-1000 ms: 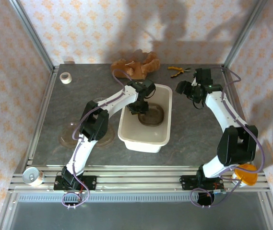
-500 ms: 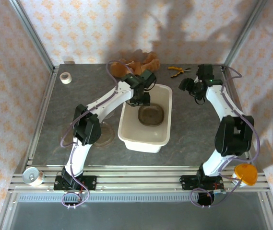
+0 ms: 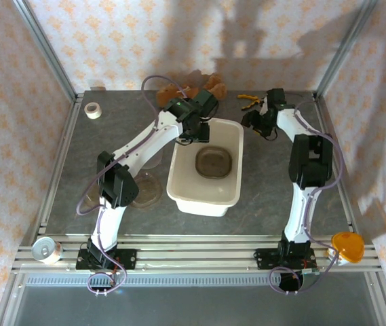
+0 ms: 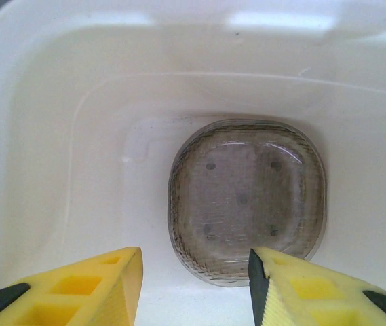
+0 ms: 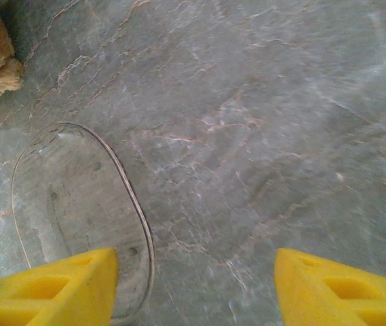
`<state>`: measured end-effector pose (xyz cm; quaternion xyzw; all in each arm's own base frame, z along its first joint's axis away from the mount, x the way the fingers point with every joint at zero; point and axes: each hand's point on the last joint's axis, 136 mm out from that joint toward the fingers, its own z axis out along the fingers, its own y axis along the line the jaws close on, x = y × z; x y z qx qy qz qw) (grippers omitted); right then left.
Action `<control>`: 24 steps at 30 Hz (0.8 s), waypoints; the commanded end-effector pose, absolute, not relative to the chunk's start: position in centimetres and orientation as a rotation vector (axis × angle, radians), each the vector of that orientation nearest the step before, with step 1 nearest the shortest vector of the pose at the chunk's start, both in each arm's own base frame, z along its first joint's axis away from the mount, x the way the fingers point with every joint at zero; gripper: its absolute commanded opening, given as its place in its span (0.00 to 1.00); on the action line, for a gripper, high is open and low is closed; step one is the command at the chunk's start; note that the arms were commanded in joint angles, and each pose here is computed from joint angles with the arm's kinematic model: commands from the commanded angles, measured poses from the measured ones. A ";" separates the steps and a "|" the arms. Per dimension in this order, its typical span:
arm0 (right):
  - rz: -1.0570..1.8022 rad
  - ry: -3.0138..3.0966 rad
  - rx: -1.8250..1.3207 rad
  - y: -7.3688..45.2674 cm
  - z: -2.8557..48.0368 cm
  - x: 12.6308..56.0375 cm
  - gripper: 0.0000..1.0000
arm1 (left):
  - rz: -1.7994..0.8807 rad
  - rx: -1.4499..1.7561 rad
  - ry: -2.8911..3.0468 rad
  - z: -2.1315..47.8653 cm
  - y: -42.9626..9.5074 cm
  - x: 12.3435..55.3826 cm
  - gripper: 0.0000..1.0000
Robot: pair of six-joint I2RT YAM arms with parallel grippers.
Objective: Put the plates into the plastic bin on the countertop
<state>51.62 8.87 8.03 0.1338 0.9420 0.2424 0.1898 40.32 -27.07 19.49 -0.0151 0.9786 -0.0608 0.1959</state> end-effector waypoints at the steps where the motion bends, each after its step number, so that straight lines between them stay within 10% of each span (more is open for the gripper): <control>1: 0.718 2.677 0.314 10.4 7.7 51.8 0.62 | -0.113 -0.053 2.687 22.3 -24.7 40.1 0.48; 24: 0.759 2.805 0.147 16.3 2.1 52.3 0.46 | -0.112 -0.109 2.633 23.6 -22.2 39.8 0.49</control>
